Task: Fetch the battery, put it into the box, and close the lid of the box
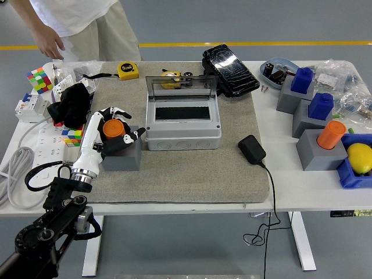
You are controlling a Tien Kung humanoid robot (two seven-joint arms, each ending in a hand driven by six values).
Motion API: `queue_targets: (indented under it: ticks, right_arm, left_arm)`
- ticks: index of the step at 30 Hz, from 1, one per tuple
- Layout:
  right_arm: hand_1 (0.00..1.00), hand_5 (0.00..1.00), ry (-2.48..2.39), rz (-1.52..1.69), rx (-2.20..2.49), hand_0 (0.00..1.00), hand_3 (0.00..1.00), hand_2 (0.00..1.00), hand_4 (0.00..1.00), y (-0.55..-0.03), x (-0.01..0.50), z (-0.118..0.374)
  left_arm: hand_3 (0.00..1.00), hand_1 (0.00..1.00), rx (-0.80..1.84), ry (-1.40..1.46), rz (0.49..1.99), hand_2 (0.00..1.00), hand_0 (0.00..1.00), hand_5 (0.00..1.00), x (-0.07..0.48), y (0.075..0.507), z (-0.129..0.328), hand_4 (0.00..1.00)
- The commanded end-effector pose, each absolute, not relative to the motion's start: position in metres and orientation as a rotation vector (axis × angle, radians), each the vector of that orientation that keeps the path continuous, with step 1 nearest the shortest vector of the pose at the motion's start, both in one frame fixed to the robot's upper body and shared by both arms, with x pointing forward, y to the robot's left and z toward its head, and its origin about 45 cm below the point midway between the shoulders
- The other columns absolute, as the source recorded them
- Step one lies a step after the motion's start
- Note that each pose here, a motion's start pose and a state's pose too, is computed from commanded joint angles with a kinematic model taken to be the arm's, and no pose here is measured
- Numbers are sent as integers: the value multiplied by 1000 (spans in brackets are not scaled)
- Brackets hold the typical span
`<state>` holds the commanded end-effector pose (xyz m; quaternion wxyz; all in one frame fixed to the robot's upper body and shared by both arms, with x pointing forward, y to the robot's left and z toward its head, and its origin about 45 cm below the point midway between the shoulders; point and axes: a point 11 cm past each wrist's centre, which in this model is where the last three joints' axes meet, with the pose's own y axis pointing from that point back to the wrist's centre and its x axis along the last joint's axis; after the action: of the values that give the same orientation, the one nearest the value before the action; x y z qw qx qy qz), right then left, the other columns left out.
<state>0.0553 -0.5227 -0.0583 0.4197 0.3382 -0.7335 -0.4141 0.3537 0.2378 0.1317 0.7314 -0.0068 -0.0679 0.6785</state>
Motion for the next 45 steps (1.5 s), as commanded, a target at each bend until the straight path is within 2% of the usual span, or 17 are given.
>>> queue_targets:
  ticks: [1,2,13,17,19,20,24,26,31,32,43,44,45]
  right_arm:
    - [603,478,-1839,-1037,847,544,547,593,928,-523,55,-58]
    - [601,478,-1841,-1035,846,544,545,591,927,-523,55,-58]
    - [601,478,-1848,-1031,848,545,546,589,927,-523,56,-58]
    - [601,477,-1848,-1030,848,545,545,588,926,-523,56,-58]
    - [601,477,-1848,-1030,847,545,545,588,926,-523,56,-58]
    - [600,477,-1849,-1029,847,546,545,589,926,-523,56,-58]
    - [600,477,-1848,-1029,846,546,545,589,926,-523,55,-58]
    - [601,477,-1849,-1028,847,545,545,587,926,-524,56,-58]
    - [601,477,-1849,-1027,847,545,545,587,926,-524,56,-58]
    - [600,477,-1849,-1027,847,545,543,587,926,-524,56,-58]
    - [601,476,-1842,-1030,843,545,542,587,926,-523,54,-59]
    - [601,476,-1842,-1031,843,543,542,585,925,-522,53,-59]
    - [601,476,-1841,-1032,843,543,542,585,925,-522,53,-59]
  left_arm:
    - [270,141,-23,-147,1496,196,215,2,354,237,132,817]
    - [250,111,-36,-145,1501,167,172,2,354,236,133,802]
    - [238,103,-91,-164,1489,152,162,2,356,228,146,787]
    - [235,99,-36,-220,1464,150,159,2,359,224,157,787]
    - [235,99,19,-259,1435,150,159,2,362,219,163,787]
    - [237,103,44,-284,1412,154,163,2,363,216,167,825]
    - [237,103,128,-409,1296,154,163,2,370,195,187,825]
    - [236,107,169,-475,1238,156,170,2,374,181,197,858]
    - [236,107,272,-646,1117,156,170,2,385,144,218,858]
    - [244,112,287,-674,1101,164,173,2,387,138,221,903]
    - [253,116,469,-867,955,167,173,2,407,81,226,931]
    - [275,118,483,-875,946,174,177,28,408,77,225,998]
    - [275,118,501,-889,935,174,177,28,409,72,224,998]
